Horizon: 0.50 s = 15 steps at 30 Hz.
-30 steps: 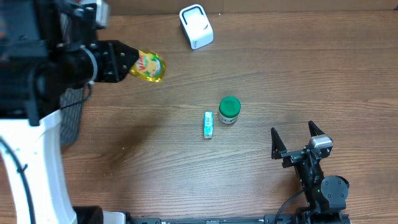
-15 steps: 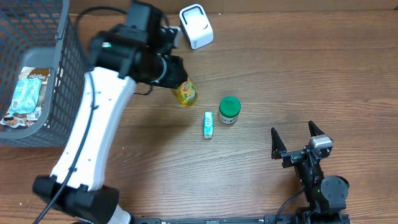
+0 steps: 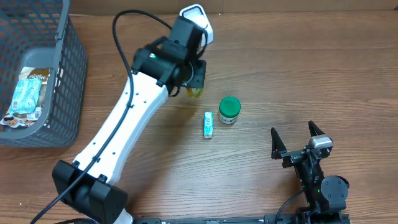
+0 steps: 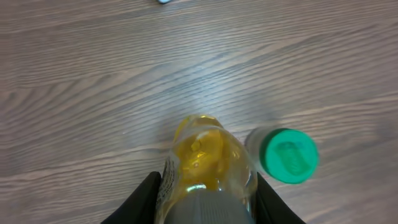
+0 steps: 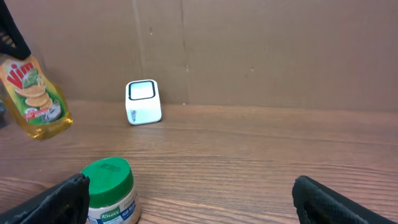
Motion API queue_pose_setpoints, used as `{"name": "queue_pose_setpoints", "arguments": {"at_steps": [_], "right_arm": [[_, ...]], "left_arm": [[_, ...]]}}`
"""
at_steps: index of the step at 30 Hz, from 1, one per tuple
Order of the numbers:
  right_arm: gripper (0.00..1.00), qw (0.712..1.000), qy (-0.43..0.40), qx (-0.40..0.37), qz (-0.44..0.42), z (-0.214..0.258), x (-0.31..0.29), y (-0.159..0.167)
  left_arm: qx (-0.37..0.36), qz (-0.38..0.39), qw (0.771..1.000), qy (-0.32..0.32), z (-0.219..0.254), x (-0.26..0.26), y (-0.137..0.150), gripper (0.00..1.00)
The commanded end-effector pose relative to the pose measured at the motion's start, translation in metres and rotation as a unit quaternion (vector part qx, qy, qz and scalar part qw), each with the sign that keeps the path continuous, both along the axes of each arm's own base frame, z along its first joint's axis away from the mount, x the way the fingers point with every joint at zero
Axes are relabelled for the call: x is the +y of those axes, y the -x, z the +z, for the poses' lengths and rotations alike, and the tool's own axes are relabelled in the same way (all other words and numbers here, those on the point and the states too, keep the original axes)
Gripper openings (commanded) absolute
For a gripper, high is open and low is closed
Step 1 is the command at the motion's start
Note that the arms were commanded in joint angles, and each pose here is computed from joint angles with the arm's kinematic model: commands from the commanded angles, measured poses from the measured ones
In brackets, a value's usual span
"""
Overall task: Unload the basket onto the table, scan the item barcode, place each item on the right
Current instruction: 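Carry the Vim bottle rightward past the green-lid jar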
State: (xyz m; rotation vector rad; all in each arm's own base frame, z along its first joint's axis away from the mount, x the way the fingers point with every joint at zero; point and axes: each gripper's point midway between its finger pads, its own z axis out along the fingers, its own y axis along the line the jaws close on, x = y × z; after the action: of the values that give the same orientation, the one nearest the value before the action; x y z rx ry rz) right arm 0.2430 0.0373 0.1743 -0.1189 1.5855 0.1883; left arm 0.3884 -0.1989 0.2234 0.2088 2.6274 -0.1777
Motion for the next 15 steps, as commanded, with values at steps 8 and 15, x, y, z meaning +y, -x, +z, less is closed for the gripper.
{"name": "queue_pose_setpoints", "arguments": {"at_steps": [8,15], "right_arm": [[1.0,1.0,0.002,-0.002,-0.006,-0.002,-0.002,-0.001],[1.0,1.0,0.002,-0.002,-0.006,-0.002,-0.002,-0.001]], "left_arm": [[0.021,0.074,0.994,-0.079,-0.041,0.026,-0.015,0.18],[0.016,0.068,0.996,-0.057,-0.054,0.011,-0.03,0.16]]}}
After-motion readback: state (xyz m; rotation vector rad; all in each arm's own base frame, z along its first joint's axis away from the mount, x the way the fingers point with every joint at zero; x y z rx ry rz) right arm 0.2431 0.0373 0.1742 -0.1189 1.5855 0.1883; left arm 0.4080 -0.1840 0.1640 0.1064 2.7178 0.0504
